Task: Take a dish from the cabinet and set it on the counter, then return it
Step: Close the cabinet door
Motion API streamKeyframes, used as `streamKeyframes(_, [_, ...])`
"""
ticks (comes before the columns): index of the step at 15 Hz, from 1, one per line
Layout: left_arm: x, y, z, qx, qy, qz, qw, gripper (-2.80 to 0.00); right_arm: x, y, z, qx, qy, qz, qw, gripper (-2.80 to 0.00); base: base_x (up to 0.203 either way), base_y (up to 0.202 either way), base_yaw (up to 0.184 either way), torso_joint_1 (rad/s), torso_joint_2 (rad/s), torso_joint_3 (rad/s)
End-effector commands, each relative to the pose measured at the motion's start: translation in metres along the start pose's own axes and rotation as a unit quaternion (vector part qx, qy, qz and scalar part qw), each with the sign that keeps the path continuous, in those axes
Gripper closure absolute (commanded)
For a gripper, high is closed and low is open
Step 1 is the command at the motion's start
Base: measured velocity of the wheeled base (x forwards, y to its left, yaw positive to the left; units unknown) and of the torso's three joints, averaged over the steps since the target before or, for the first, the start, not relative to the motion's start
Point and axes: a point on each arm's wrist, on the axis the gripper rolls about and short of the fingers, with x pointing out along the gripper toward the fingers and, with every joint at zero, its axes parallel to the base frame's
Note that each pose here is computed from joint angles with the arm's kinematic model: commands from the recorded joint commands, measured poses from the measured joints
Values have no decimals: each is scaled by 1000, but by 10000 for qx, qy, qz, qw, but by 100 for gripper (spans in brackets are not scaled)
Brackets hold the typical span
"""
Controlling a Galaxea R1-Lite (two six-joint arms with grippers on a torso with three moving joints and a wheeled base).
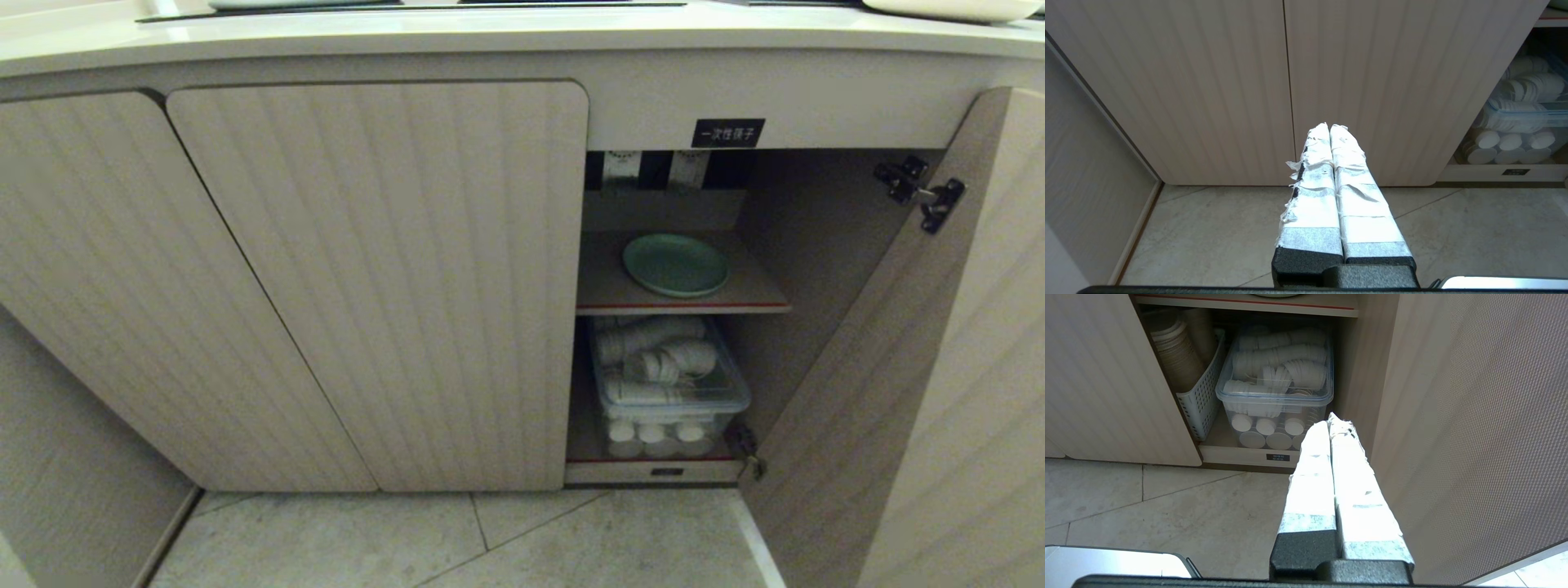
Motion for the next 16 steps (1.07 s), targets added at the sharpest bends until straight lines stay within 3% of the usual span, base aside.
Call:
streamKeyframes(1, [0, 0, 0, -4, -2, 2, 10000, 0, 0, 0, 0, -1, 6, -1, 10000, 0, 0, 0, 0, 0, 0, 0])
streamKeyframes(12, [0, 0, 0, -4, -2, 2, 10000, 0, 0, 0, 1, -63, -26, 13, 10000, 0, 0, 0, 0, 0, 0, 0])
streamKeyframes(16, [0, 0, 0, -4, -2, 2, 10000, 0, 0, -1, 7, -229, -357, -7, 9991, 0, 0, 0, 0, 0, 0, 0])
